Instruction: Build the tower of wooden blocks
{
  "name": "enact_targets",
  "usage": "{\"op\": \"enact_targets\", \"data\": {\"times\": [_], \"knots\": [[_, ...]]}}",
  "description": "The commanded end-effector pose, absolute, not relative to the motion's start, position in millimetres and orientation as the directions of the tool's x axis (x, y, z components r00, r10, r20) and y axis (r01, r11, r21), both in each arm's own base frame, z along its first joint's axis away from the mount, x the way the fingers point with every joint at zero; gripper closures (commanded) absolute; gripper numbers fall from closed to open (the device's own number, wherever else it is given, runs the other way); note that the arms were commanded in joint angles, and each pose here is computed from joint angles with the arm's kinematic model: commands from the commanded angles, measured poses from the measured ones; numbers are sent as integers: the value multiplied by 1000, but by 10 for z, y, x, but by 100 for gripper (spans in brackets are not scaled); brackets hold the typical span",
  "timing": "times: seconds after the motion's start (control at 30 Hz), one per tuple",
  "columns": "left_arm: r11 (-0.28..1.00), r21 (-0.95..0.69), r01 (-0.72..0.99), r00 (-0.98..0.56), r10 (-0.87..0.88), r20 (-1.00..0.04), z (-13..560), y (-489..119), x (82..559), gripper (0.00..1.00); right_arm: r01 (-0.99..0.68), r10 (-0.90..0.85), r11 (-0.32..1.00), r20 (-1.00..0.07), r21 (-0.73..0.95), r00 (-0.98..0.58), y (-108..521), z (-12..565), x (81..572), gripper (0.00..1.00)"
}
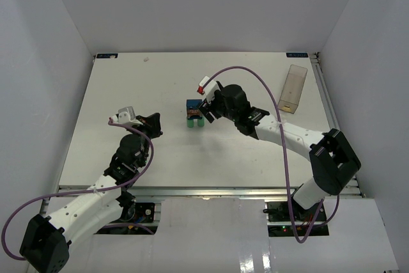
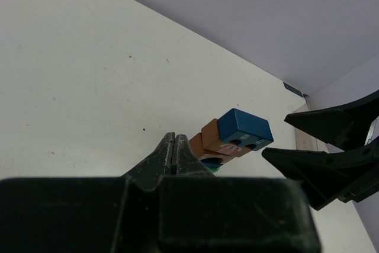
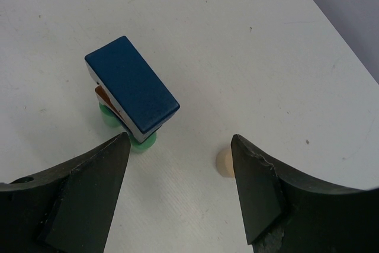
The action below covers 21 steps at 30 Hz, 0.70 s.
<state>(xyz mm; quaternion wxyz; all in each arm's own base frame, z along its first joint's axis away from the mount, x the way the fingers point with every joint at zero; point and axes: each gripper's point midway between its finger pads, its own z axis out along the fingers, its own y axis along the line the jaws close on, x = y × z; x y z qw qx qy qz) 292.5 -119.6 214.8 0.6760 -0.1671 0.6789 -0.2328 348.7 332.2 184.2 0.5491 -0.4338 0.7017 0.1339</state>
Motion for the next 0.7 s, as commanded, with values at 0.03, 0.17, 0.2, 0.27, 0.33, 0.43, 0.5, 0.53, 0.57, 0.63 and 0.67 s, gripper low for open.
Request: {"op": "enact_targets", "data": {"times": [0.03,0.17,0.2,0.27,0.33,0.43,0.5,0.53,0.57,0.63,0.67], "knots": [[833,-542,109,-25,-543,-840,2187,-1226,2918,100,-753,-405,604,-914,-262,-7,3236,2048,3394,25],[833,-542,110,-27,-543,-839,2184,-1231,2916,100,-738,-368,639,-929,-217,-46,3108,2061,3376,25],[833,-543,111,-28,-543,-839,2184,-1233,2918,100,-732,-365,648,-929,-211,-56,3082,2053,3396,25],[832,-543,114,-32,-543,-839,2183,-1244,2919,100,-709,-360,675,-930,-203,-77,3038,2049,3455,25],[832,-542,117,-35,-542,-839,2179,-1253,2916,100,-695,-351,693,-932,-192,-92,2992,2044,3514,25],[830,-545,121,-35,-545,-838,2187,-1260,2915,100,-684,-328,711,-937,-163,-118,2972,2055,3612,25],[829,-545,126,-37,-545,-837,2190,-1269,2915,100,-684,-325,713,-937,-154,-127,2988,2059,3661,25],[828,-546,126,-38,-546,-837,2189,-1271,2918,100,-683,-326,714,-936,-153,-131,3001,2059,3687,25],[829,-544,127,-40,-544,-838,2183,-1275,2920,100,-686,-329,712,-934,-150,-138,3018,2050,3696,25],[830,-543,127,-44,-542,-839,2171,-1285,2926,100,-693,-333,707,-931,-142,-149,3068,2037,3725,26],[830,-543,127,-46,-542,-839,2167,-1290,2928,100,-698,-333,703,-930,-137,-153,3104,2034,3748,26]]}}
